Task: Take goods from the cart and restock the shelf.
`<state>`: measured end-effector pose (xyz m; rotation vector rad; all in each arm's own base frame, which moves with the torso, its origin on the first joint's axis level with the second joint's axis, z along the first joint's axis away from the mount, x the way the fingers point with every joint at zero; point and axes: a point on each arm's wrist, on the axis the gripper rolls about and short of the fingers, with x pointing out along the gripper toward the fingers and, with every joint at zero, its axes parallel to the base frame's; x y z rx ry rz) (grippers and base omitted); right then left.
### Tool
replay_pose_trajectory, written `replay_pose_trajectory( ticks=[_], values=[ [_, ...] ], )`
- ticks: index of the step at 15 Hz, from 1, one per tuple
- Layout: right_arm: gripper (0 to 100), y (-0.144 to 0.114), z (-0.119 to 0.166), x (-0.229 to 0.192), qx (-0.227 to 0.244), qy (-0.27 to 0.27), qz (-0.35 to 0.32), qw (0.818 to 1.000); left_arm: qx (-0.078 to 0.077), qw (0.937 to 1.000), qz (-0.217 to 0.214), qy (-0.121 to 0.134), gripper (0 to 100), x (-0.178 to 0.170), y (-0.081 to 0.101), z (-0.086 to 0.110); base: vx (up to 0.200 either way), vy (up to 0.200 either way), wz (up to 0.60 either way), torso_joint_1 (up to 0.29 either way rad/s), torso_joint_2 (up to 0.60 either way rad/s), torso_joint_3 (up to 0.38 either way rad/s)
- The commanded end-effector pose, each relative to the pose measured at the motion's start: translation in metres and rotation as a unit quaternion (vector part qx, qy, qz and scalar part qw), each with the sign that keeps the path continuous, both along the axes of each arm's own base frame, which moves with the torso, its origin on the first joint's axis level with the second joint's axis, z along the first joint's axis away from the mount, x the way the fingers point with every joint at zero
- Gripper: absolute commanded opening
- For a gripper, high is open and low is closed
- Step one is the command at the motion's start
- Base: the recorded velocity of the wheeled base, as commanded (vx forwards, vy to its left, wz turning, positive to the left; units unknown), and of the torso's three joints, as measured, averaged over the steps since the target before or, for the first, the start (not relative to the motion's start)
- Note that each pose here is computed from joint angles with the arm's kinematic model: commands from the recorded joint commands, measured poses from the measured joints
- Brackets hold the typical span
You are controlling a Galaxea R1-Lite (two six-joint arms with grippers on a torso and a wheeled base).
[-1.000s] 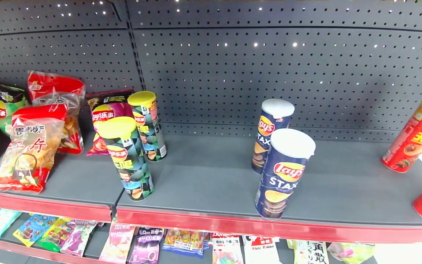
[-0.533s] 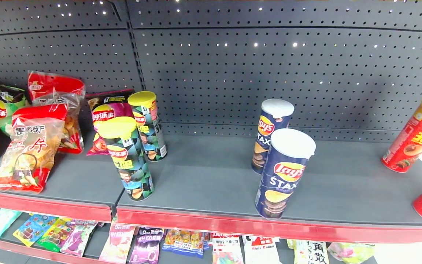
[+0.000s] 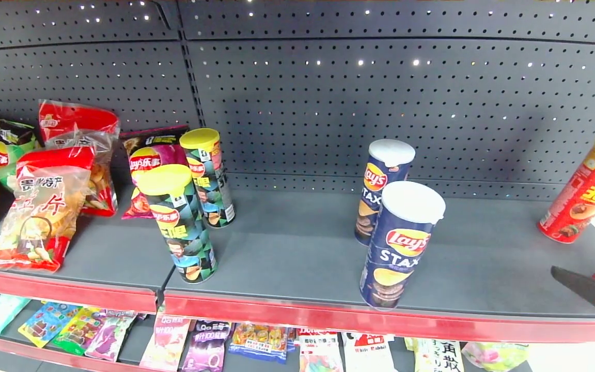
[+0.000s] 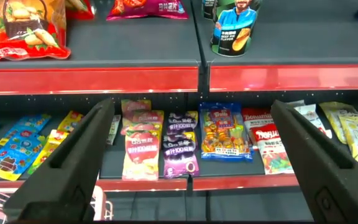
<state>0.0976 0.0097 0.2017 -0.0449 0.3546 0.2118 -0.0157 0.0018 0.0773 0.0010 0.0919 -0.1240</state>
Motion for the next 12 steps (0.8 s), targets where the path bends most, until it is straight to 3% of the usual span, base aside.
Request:
replay_pose_trajectory(
  ticks=[1, 4, 7, 12],
  values=[
    [100, 0.009, -0.019, 0.035, -0.010, 0.078, 0.025, 0.997, 0.000, 1.0000, 0.000, 0.002, 100, 0.000, 0.000, 0.000, 0.000, 0.000, 0.00, 0.000, 0.00, 0.000],
    [100, 0.016, -0.032, 0.063, -0.033, 0.116, 0.004, 0.993, 0.000, 1.0000, 0.000, 0.002, 100, 0.000, 0.000, 0.000, 0.000, 0.000, 0.00, 0.000, 0.00, 0.000],
    [100, 0.027, -0.048, 0.092, -0.056, 0.107, -0.026, 0.992, 0.000, 1.0000, 0.000, 0.002, 100, 0.000, 0.000, 0.000, 0.000, 0.000, 0.00, 0.000, 0.00, 0.000],
    [100, 0.045, -0.066, 0.108, -0.049, 0.111, 0.000, 0.993, 0.000, 1.0000, 0.000, 0.002, 100, 0.000, 0.000, 0.000, 0.000, 0.000, 0.00, 0.000, 0.00, 0.000]
  ],
)
